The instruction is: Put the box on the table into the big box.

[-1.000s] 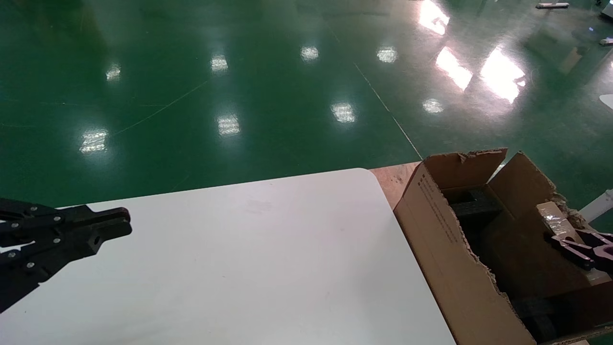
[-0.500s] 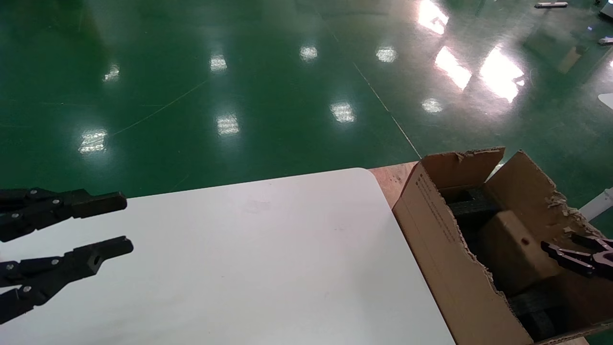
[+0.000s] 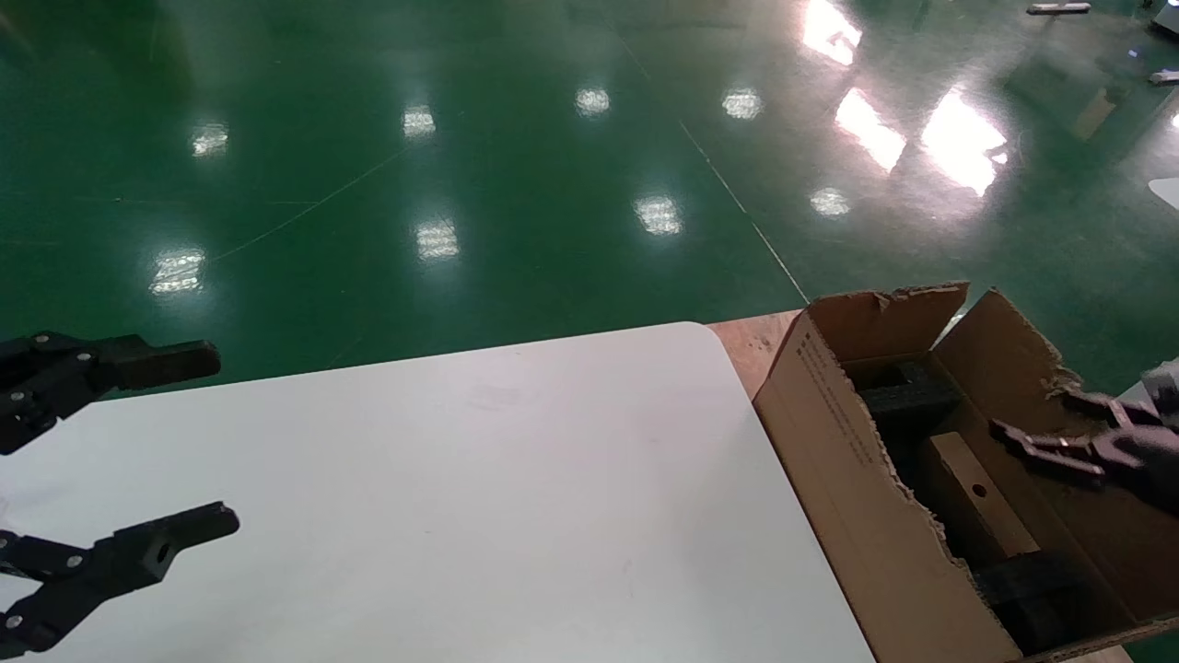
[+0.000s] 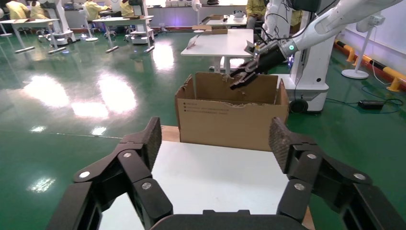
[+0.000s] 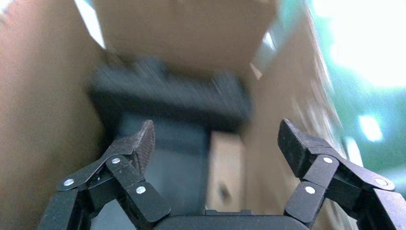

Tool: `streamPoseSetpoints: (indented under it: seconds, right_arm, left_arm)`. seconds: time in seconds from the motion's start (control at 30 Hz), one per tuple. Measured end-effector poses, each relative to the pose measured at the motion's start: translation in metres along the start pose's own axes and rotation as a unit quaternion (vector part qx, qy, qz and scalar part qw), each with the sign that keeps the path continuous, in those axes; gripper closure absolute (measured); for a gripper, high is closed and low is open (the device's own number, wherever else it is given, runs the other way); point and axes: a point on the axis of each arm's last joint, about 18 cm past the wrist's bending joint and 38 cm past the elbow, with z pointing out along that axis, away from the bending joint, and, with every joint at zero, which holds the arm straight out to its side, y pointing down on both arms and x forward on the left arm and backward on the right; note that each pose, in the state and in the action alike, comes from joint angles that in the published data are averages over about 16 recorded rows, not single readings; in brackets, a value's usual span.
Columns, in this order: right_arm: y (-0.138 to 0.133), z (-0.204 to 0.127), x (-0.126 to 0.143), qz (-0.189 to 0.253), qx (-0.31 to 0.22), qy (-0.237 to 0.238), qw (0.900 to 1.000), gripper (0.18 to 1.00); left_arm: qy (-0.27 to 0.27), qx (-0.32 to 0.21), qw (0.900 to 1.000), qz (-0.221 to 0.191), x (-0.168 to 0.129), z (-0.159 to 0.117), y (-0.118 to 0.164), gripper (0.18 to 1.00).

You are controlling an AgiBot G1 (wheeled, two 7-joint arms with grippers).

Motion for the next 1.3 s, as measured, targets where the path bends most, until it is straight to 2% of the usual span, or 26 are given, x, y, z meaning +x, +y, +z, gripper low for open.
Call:
streamPoseSetpoints:
  seconds: [0.13, 0.3, 0.47, 0.6, 0.7, 1.1, 1.3]
  right_arm:
    - [-0.033, 0.011, -0.014, -0.024, 0.05, -0.039, 0.998, 0.249]
    - [-0.076, 0.022, -0.035, -0.057, 0.11, -0.084, 0.989, 0.209]
    - [-0.117, 0.029, -0.059, -0.092, 0.168, -0.128, 0.973, 0.188]
    - [-0.139, 0.03, -0.074, -0.113, 0.2, -0.152, 0.961, 0.18]
    - [-0.148, 0.03, -0.081, -0.123, 0.215, -0.162, 0.955, 0.179]
    - [-0.152, 0.036, -0.097, -0.11, 0.22, -0.193, 0.95, 0.178]
    - [-0.164, 0.045, -0.127, -0.092, 0.234, -0.247, 0.936, 0.178]
  left_arm:
    - [0.0, 0.0, 1.0, 0.0, 0.0, 0.0, 0.0, 0.374]
    - [0.0, 0.0, 1.0, 0.0, 0.0, 0.0, 0.0, 0.288]
    - [0.0, 0.0, 1.0, 0.0, 0.0, 0.0, 0.0, 0.231]
    - [0.0, 0.0, 1.0, 0.0, 0.0, 0.0, 0.0, 0.207]
    - [0.0, 0.0, 1.0, 0.0, 0.0, 0.0, 0.0, 0.194]
    - [0.0, 0.0, 1.0, 0.0, 0.0, 0.0, 0.0, 0.184]
    - [0.0, 0.0, 1.0, 0.0, 0.0, 0.0, 0.0, 0.185]
